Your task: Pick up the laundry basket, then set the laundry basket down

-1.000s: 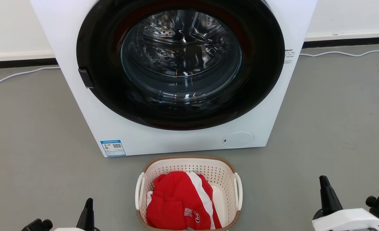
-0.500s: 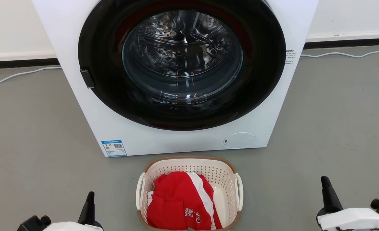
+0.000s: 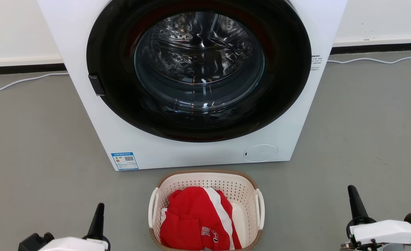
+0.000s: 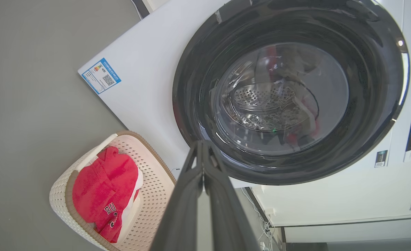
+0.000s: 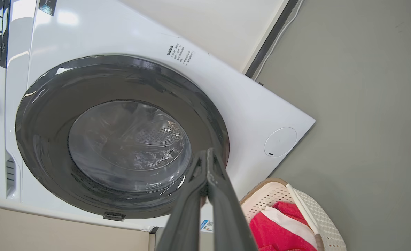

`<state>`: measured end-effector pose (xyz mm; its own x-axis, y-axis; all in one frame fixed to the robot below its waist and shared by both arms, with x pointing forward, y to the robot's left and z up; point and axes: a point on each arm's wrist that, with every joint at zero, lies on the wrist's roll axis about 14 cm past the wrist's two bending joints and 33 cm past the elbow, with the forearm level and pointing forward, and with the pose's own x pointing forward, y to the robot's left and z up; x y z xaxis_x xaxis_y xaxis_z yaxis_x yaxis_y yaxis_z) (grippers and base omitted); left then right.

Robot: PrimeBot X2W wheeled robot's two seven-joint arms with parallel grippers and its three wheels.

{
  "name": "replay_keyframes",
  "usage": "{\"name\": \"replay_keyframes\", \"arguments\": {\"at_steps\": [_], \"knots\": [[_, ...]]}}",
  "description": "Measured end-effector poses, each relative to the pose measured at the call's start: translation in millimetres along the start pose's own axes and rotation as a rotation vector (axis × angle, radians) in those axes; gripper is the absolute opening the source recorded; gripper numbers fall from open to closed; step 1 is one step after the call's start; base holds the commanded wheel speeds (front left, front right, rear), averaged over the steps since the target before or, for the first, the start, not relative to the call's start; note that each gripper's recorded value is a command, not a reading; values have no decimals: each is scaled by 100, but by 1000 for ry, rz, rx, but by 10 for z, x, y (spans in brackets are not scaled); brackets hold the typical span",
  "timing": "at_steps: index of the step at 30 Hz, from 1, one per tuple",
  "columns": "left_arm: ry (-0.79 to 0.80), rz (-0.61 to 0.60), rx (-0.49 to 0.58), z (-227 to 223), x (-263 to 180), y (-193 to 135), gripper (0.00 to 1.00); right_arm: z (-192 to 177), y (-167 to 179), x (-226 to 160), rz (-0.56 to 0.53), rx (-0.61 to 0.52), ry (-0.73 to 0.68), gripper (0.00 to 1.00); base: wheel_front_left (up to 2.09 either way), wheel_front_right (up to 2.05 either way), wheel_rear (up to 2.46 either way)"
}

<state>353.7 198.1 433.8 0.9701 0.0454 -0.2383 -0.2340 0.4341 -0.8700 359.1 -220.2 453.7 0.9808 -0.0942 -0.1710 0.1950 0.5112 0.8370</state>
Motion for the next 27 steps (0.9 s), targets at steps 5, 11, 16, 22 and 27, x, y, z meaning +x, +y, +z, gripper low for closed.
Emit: {"name": "replay_keyframes", "arguments": {"at_steps": [5, 11, 16, 22, 27], "knots": [[-1, -25, -53, 25, 39, -90, 0, -9, 10, 3, 2, 63, 7, 0, 0, 0, 0], [5, -34, -117, 23, 36, -111, 0, -10, 27, 7, 7, 137, 8, 0, 0, 0, 0], [11, -44, -170, 26, 36, -136, 0, -22, 41, 10, 11, 200, 17, 0, 0, 0, 0], [9, -75, -232, 60, 68, -236, 0, -27, 74, 20, 22, 274, 25, 0, 0, 0, 0], [17, -87, -284, 64, 65, -268, 0, 0, 166, 64, 49, 338, 25, 0, 0, 0, 0]]}}
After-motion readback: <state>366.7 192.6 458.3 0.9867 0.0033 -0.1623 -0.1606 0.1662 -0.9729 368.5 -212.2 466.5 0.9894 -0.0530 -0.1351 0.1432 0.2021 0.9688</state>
